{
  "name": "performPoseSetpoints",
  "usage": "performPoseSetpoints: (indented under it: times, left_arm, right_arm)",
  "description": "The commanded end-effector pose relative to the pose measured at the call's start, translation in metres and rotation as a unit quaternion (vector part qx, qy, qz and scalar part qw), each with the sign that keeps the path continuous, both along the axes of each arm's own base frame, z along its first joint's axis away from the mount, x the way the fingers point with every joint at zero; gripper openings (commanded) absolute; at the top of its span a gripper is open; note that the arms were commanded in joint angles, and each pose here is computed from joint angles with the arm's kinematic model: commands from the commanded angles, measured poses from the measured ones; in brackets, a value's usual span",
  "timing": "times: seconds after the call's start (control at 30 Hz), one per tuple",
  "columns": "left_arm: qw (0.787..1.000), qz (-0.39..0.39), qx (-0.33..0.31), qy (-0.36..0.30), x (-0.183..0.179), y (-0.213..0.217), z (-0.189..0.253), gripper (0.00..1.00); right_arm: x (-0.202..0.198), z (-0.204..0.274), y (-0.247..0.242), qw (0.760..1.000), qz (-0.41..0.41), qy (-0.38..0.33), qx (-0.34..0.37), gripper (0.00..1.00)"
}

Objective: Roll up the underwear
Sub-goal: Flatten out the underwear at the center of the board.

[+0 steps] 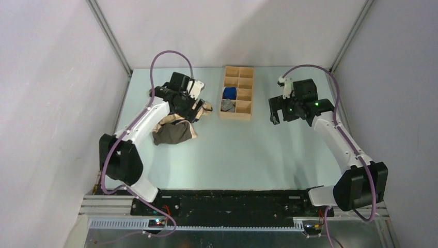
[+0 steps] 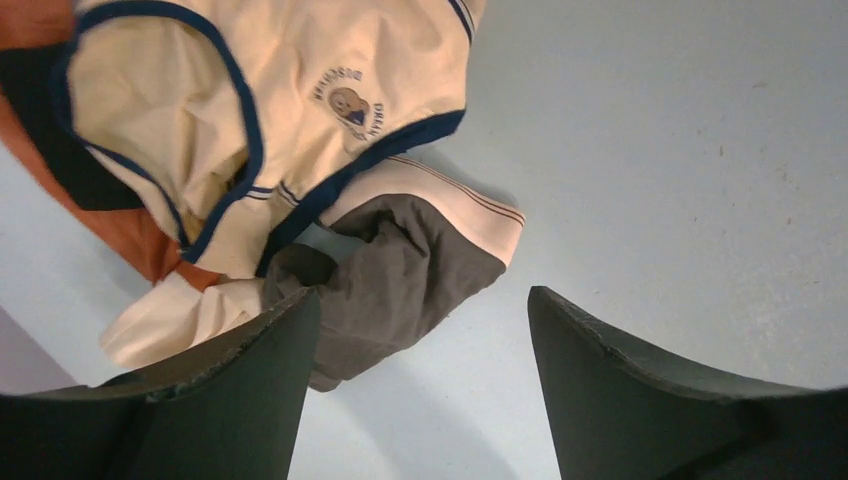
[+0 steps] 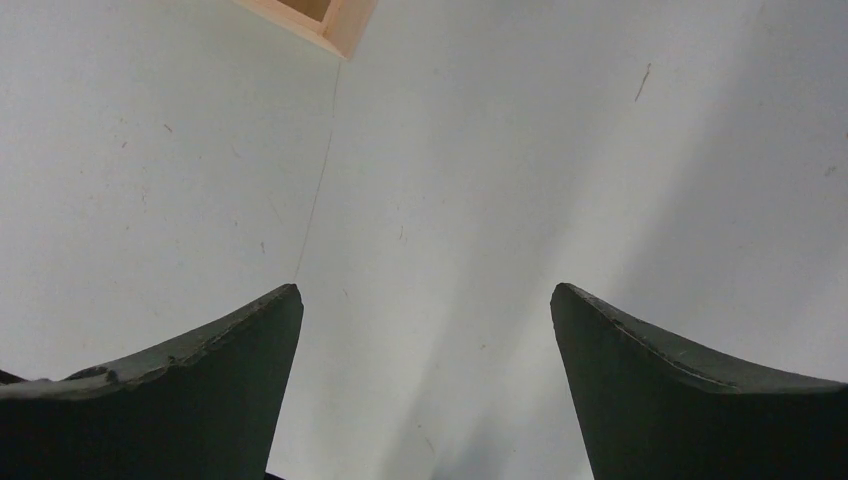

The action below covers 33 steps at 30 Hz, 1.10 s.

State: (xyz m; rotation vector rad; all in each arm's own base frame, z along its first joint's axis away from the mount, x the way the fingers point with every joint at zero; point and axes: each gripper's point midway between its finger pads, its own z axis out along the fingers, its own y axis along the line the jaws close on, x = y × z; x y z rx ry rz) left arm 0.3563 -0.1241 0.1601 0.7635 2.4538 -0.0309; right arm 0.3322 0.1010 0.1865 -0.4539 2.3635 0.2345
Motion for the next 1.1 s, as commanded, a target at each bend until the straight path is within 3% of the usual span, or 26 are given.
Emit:
performPoseSetpoints:
  times: [0.0, 0.23, 0.4, 0.87, 1.07]
  left_arm:
    - [0.997, -0.037, 0.011, 0.063, -0.019, -0.004, -0.036, 0.82]
    - [0.989, -0.133, 0.061, 0.032, -0.015, -0.012, -0.069, 0.77]
    - [0.963, -0.243, 0.115, -0.007, -0.017, -0.024, -0.091, 0.75]
    - [0.939, -0.269, 0.213, -0.021, 0.001, -0.025, -0.122, 0.6]
    - [0.932, -0.304, 0.189, 0.051, -0.032, -0.024, -0.127, 0.61]
  right_arm:
    - [0.013, 0.009, 0.0, 0.999, -0.024, -0.02, 0.016, 1.0]
    - [-0.004, 0.003, 0.018, 0.997, 0.072, 0.005, 0.033, 0.96]
    - [-0.011, -0.001, 0.028, 0.995, 0.09, 0.02, 0.047, 0.93]
    - [-0.008, 0.0, 0.028, 0.995, 0.079, 0.017, 0.051, 0.91]
    - [-0.006, 0.001, 0.029, 0.995, 0.08, 0.013, 0.054, 0.91]
